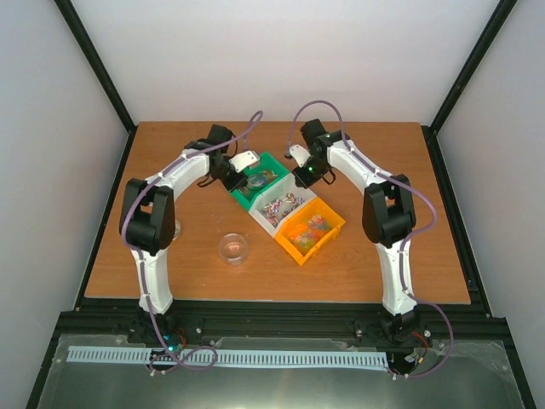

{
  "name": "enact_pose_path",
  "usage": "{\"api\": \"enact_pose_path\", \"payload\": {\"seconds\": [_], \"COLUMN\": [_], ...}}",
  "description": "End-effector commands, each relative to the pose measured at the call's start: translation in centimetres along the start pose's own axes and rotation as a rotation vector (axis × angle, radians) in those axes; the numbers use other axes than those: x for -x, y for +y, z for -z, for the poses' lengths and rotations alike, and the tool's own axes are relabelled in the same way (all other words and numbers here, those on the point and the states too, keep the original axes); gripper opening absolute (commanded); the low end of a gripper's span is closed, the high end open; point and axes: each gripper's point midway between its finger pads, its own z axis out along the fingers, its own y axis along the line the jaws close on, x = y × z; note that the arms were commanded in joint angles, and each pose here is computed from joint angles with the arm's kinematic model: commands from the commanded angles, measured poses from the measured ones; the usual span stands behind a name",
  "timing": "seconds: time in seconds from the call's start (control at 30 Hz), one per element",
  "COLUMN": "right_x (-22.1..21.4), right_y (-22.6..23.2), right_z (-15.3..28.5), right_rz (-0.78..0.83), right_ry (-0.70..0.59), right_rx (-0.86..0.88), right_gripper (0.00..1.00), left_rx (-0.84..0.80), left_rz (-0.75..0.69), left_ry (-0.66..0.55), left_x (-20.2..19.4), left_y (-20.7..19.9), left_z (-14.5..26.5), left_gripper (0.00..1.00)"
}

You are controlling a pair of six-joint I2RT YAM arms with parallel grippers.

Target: Pack the candies

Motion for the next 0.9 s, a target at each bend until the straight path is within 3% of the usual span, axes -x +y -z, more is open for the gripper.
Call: {"api": "enact_pose_path", "payload": {"seconds": [0.0, 0.43, 0.87], "right_x": [1.2, 0.2, 0.3], "right_y": [1.1, -2.1, -2.8], "right_z": [0.0, 0.4, 1.3], "right_rz": [0.089, -0.006, -0.017], "right_ry": [-0.047, -0.049, -0.079], "right_rx": [0.062, 0.065, 0.086], "right_gripper": [0.03, 0.03, 0.03], "left_rx": [-0.011, -0.017, 0.004], "left_rz": [0.040, 0.059, 0.007], "left_ry": [-0.117, -0.375, -0.406], "left_x": [1.0, 2.4, 0.0], "left_y": [-0.2, 0.6, -0.4], "left_z": [-2.4, 1.0, 3.0], "left_gripper": [0.01, 0.01, 0.01]}}
